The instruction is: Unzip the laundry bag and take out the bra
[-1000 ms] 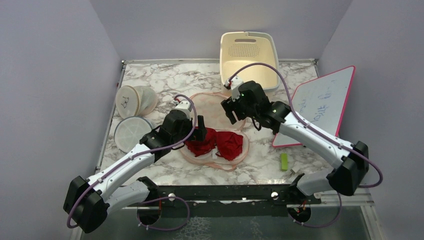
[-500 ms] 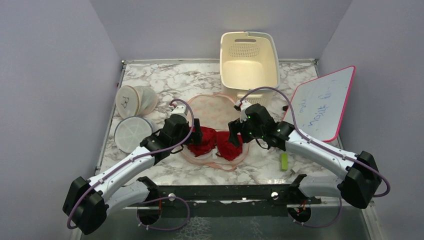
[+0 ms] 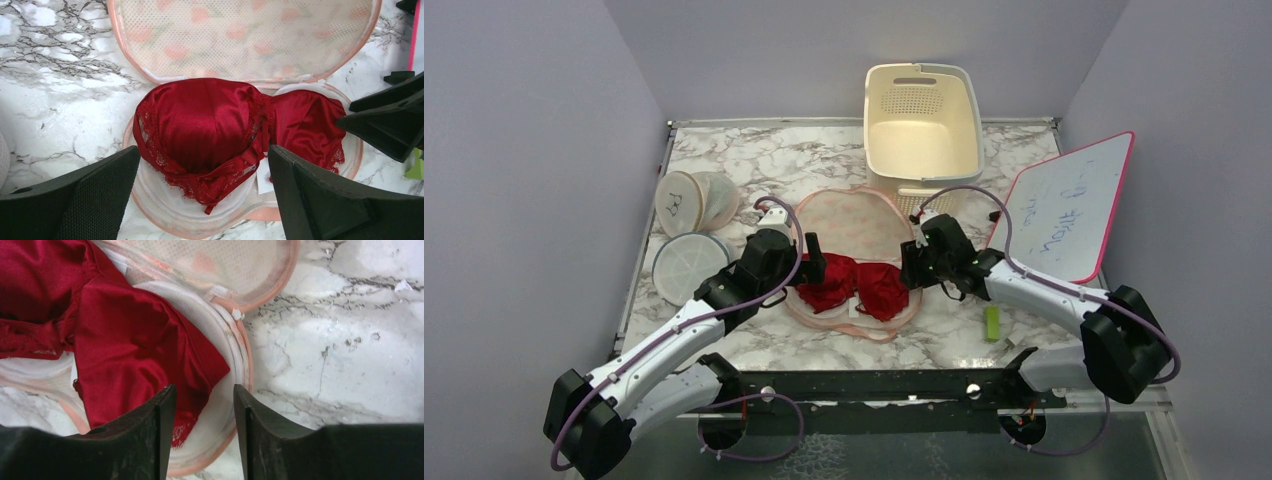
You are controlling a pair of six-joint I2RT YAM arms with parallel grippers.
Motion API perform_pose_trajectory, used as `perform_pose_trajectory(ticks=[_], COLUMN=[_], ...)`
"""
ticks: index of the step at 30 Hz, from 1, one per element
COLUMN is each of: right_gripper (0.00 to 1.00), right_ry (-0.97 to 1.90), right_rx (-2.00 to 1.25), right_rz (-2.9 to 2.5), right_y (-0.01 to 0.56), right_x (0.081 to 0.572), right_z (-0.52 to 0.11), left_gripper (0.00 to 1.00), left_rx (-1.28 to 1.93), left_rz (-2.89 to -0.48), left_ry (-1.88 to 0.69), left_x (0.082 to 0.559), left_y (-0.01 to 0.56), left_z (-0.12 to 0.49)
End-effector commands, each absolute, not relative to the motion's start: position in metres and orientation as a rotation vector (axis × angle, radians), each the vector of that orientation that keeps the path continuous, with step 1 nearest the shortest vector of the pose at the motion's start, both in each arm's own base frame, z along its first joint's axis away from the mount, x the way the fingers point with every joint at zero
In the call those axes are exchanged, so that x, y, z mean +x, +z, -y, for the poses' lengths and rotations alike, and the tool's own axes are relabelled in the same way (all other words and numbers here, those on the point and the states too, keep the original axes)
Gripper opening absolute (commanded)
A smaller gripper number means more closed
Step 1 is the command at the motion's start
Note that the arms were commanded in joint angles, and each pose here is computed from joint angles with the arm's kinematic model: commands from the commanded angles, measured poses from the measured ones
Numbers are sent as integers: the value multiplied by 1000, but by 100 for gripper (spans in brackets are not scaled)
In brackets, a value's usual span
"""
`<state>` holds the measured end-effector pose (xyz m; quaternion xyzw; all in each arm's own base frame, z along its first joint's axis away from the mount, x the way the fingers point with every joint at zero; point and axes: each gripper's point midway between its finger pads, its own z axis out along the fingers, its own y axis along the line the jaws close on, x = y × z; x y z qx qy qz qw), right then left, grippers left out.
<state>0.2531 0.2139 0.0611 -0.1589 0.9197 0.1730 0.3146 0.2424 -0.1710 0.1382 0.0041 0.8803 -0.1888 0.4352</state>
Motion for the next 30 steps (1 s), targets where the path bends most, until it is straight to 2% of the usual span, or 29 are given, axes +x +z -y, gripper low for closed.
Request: perform_pose_trajectory(ticks=[1,12,14,17,22,30], right_gripper=[43,42,44,51,62,63], right_ry=[510,781,756,632,490,535], right_rx=[-526,-683,-683,-667,-737,-862], right_rz=[-2285,-2201,-2201,-2213,-2230,-2261], right_y=[70,91,96,110,122,99], right_x=[279,284,283,287,265,221], right_z=[-238,-295,-291,-278,-278,-323], left_gripper=[96,96,96,96,96,96], left_rx=[4,-7,-6,-12,-35,-72], left_rz=[-2142,-2091,-2089,-2089,-2065,-1978], left_ry=[-471,-470,-468,-462,-445,-430], left_x=[247,245,245,245,248,251], left_y=[157,176,176,175,179,206], left_z=[169,162,161,160,156,145])
